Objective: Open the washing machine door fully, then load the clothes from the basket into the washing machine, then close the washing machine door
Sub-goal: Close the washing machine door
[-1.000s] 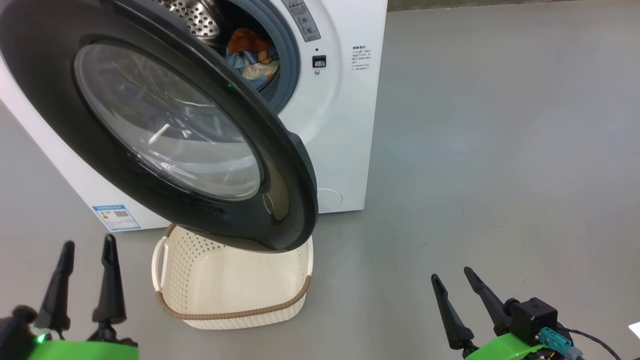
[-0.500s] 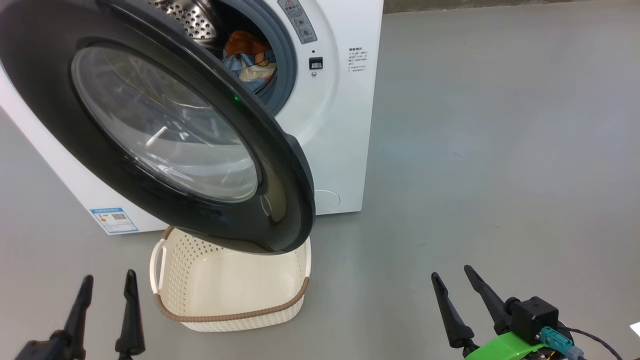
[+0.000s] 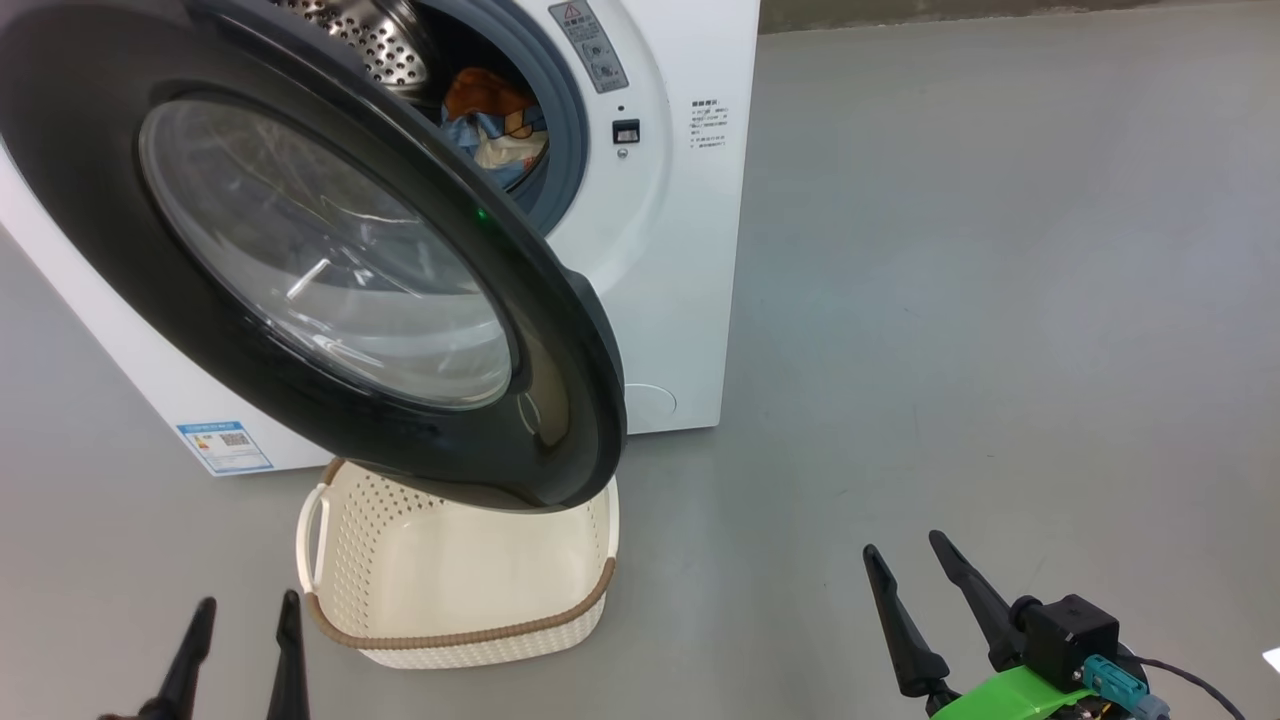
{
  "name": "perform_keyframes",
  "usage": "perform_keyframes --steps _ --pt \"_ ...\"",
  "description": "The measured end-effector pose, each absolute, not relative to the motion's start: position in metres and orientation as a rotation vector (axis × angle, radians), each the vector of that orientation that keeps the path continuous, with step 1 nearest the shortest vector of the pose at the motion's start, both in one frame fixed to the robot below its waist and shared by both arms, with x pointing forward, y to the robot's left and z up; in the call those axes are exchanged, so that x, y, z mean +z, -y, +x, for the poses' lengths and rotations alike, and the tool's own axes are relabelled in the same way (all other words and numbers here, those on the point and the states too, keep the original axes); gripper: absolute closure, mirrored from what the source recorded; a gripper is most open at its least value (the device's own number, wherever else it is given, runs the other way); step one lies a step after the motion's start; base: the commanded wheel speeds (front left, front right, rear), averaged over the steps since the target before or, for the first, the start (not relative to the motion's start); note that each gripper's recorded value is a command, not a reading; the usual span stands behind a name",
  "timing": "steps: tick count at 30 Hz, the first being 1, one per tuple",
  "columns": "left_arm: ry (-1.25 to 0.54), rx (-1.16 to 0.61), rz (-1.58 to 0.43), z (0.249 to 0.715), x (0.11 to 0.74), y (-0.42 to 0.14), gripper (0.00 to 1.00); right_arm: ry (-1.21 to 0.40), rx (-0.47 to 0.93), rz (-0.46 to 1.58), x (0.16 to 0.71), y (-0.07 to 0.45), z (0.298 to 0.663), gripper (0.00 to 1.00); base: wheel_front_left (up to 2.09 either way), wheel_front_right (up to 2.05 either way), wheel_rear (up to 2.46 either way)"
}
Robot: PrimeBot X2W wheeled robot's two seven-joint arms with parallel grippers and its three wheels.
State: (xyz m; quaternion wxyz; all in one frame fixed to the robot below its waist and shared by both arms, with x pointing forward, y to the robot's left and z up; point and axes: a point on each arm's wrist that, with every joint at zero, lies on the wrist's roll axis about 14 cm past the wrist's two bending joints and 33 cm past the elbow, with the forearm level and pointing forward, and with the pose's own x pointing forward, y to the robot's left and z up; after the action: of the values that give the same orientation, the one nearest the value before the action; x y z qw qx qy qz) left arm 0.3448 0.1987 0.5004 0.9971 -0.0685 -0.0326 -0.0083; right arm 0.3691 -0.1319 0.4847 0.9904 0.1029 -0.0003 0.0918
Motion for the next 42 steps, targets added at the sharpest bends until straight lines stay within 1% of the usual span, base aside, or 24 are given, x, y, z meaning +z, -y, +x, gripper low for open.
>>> perform_keyframes --steps 15,31,32,35,36,42 --pt "0.006 -0.016 -0.149 0.336 0.482 -0.195 0.00 -0.004 0.187 0.207 0.483 0.131 0.370 0.00 0.00 0.00 0.00" --pt "0.008 -0.008 -0.153 0.335 0.482 -0.197 0.00 -0.005 0.192 0.207 0.483 0.129 0.371 0.00 0.00 0.00 0.00" --pt "0.010 -0.007 -0.153 0.335 0.483 -0.197 0.00 -0.003 0.193 0.207 0.484 0.129 0.371 0.06 0.00 0.00 0.00" --pt "0.016 -0.007 -0.153 0.334 0.485 -0.198 0.00 0.004 0.194 0.206 0.486 0.129 0.370 0.75 0.00 0.00 0.00" --pt "0.018 -0.006 -0.153 0.334 0.485 -0.198 0.00 0.005 0.194 0.206 0.486 0.129 0.370 1.00 0.00 0.00 0.00" --pt "0.023 -0.004 -0.155 0.332 0.486 -0.198 0.00 0.021 0.196 0.209 0.492 0.128 0.370 1.00 0.00 0.00 0.00"
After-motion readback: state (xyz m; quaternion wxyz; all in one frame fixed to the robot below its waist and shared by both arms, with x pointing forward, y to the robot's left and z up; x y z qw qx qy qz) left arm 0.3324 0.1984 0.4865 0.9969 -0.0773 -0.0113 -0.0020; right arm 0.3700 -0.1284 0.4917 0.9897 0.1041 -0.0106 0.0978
